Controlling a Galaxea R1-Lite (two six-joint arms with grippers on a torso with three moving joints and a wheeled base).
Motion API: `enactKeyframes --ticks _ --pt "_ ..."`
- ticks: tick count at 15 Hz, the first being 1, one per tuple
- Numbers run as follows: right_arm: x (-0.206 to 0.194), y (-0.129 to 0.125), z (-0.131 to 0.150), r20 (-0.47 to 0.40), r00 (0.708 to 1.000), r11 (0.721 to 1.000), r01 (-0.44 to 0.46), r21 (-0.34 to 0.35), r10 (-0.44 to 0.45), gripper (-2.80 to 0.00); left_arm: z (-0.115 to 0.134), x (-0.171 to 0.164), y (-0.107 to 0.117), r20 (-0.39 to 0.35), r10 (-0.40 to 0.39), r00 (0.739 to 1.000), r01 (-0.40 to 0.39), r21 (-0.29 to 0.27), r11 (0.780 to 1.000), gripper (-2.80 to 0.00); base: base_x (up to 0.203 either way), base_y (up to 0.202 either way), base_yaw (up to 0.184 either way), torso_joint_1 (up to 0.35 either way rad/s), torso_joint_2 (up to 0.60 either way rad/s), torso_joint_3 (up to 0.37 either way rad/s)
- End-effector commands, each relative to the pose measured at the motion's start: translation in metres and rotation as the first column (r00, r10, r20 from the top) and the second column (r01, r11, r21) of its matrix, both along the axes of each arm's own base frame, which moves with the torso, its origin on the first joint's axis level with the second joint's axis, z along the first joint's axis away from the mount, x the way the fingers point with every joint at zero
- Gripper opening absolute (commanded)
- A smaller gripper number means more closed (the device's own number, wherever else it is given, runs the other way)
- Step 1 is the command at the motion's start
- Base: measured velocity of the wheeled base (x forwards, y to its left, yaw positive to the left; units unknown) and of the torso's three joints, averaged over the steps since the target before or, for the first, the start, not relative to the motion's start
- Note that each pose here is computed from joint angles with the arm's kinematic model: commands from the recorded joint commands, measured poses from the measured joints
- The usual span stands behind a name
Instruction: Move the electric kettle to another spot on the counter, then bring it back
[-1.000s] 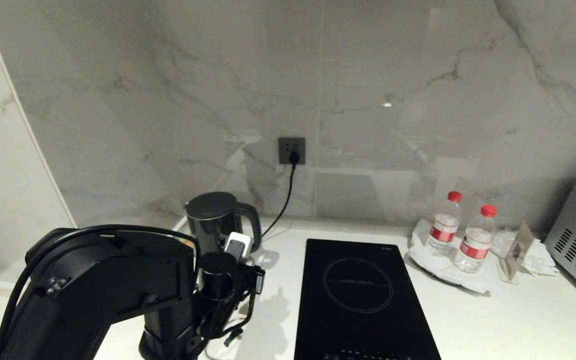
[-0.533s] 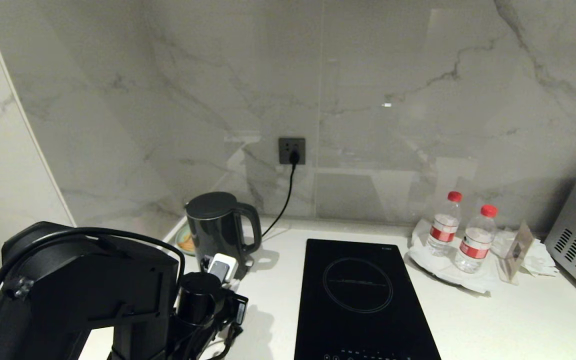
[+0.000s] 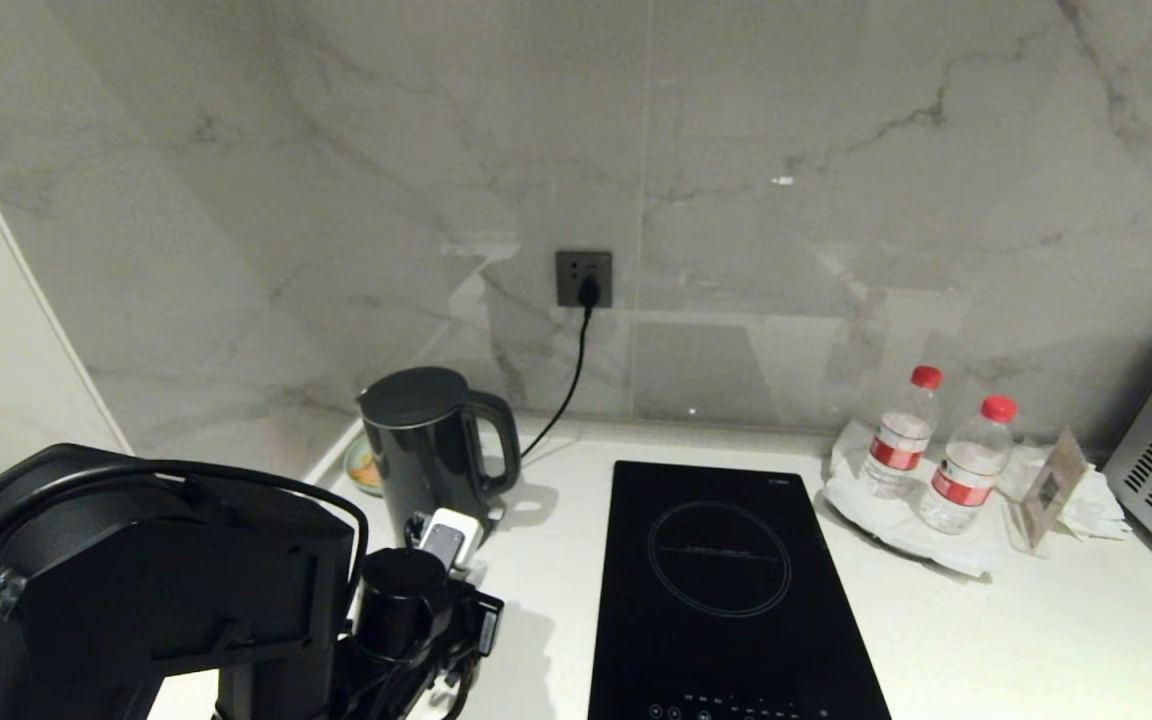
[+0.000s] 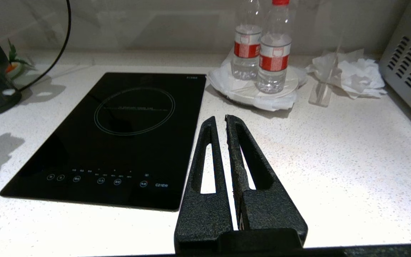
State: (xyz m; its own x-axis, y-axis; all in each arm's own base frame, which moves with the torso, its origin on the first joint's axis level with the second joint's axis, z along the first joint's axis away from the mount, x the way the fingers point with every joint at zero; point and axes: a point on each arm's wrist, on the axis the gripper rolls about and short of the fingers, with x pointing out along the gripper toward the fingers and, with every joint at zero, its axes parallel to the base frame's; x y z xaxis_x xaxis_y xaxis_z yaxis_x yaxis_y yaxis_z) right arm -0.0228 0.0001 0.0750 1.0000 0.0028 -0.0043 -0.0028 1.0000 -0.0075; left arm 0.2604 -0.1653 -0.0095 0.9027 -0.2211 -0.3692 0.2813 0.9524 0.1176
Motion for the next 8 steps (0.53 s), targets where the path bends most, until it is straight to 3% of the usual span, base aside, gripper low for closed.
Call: enactKeyframes --ticks 1,8 --pt "0.0000 0.0000 0.0000 0.000 1.000 1.000 0.000 0.000 0.000 -2.80 0.0063 0.0031 -0.0020 0.031 0.003 1.000 -0.002 -0.017 1.000 -2.80 0.000 0.000 0.000 0.005 0.01 -0.188" --pt "0.0000 0.0000 0.0001 0.001 1.000 1.000 0.000 0.000 0.000 -2.80 0.0072 0.0038 -0.0037 0.037 -0.001 0.999 0.001 -0.020 1.000 -2.80 0.000 0.000 0.000 0.004 0.00 -0.198"
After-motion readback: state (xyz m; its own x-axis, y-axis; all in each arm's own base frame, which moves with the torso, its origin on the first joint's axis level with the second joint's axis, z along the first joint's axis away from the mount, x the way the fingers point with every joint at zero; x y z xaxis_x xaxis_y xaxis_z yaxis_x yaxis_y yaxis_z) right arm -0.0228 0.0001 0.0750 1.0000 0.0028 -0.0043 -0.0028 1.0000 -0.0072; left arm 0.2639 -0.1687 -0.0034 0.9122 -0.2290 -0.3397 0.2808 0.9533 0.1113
